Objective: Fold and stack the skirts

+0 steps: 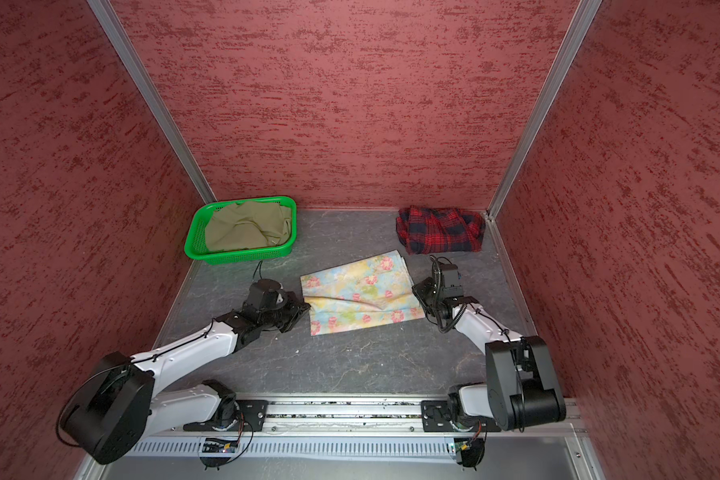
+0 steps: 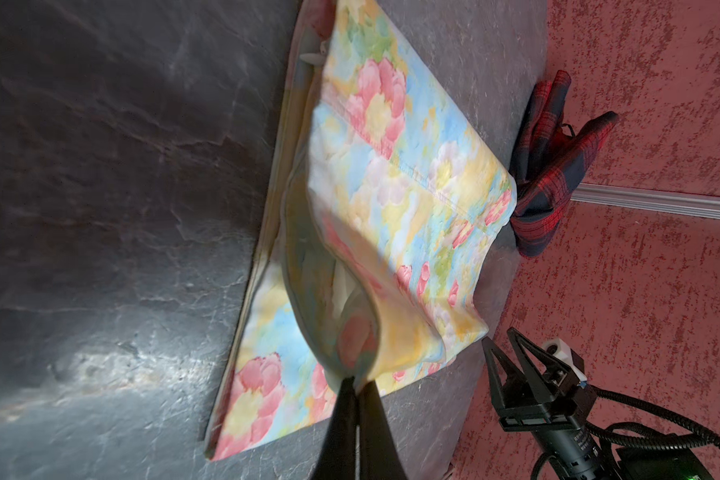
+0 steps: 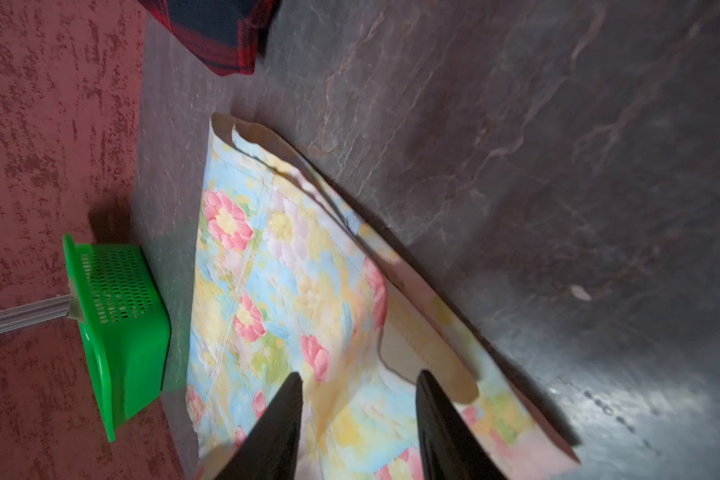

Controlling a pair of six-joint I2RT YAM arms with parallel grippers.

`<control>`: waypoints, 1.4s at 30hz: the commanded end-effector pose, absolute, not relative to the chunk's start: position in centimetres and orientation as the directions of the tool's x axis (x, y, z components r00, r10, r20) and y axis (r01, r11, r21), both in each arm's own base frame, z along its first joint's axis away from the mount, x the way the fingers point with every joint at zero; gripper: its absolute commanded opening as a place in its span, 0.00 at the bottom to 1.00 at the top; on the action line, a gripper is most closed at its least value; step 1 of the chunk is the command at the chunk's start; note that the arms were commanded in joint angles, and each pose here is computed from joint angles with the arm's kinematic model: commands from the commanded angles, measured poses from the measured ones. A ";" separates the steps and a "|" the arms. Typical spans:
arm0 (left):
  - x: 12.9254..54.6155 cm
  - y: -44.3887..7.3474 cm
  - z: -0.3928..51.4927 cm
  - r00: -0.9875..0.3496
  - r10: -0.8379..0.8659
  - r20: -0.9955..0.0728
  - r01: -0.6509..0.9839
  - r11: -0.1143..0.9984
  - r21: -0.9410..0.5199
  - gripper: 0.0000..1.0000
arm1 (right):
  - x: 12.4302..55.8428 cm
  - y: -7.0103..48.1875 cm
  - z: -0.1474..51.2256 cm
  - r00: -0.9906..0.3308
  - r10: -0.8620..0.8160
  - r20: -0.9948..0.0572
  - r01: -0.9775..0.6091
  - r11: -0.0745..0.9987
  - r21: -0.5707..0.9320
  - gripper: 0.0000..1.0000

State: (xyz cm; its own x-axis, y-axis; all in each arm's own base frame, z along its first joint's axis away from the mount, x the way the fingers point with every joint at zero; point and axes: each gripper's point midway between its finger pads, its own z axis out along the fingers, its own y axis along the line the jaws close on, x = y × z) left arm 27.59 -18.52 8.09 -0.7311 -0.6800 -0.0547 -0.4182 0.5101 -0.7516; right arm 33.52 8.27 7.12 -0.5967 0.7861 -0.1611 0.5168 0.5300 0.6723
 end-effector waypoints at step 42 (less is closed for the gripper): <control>30.7 -17.6 18.5 -0.718 -0.646 -0.258 -0.226 0.568 -0.792 0.00 | 38.6 7.5 17.9 -0.556 0.756 -0.344 0.379 0.600 0.705 0.00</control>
